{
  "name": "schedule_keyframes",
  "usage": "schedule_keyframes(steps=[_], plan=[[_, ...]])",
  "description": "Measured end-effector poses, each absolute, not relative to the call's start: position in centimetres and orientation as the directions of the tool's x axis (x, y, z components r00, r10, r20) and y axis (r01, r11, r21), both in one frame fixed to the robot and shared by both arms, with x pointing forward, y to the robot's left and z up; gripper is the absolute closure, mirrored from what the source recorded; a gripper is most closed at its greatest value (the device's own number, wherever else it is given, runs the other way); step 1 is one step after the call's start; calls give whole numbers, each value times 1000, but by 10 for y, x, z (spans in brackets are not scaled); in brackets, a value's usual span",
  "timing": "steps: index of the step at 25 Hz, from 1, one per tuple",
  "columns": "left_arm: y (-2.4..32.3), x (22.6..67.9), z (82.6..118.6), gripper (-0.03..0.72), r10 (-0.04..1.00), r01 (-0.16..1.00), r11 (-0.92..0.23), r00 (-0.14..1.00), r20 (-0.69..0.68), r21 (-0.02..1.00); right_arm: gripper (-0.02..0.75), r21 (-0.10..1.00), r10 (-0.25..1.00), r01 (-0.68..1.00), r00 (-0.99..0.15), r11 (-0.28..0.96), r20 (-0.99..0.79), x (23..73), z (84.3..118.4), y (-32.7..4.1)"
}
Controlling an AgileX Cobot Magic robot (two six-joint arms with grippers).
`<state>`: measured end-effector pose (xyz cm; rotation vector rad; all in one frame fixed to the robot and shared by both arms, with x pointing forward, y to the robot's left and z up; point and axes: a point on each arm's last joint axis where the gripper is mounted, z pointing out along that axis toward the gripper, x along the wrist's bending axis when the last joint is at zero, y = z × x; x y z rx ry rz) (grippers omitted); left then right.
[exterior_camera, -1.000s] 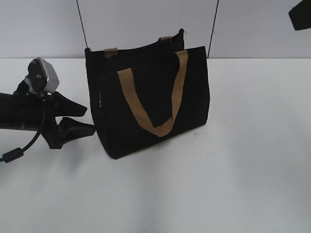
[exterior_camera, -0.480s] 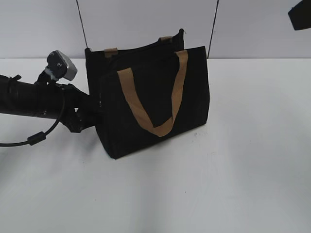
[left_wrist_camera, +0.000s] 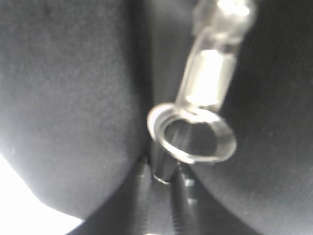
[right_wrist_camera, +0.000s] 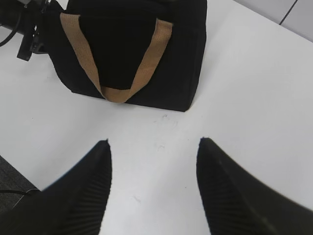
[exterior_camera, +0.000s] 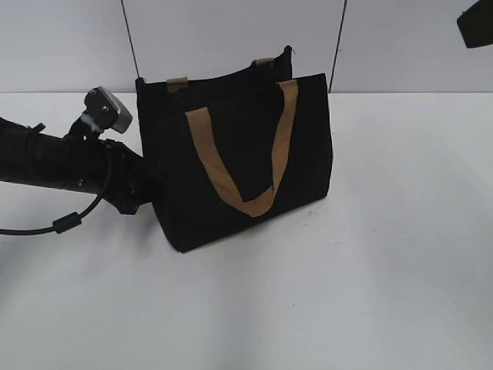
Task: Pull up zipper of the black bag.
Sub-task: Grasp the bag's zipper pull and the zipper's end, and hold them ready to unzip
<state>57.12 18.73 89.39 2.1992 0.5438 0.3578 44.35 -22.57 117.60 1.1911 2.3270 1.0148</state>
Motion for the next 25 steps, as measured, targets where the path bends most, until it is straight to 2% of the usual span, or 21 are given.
schedule_keyframes(steps=[2,6,7,12,18,25], plan=[[188,571,893,346,496,264,-569,866,69,778,305,724,805,565,-593,395,24,444,1176,-226],[188,571,892,602,499,267,-574,864,71,774,305,725,805,565,-593,394,24,444,1176,-226],[188,572,892,620,500,269,-575,863,73,772,305,725,805,565,-593,394,24,444,1176,-226],[190,573,900,623,516,261,-590,850,108,764,327,746,810,544,-586,383,12,445,1181,-226],[200,574,939,659,570,220,-624,785,244,750,337,802,798,478,-603,357,5,454,1206,-221],[209,567,987,660,630,179,-618,696,345,766,337,798,717,473,-693,374,75,479,1202,-197]])
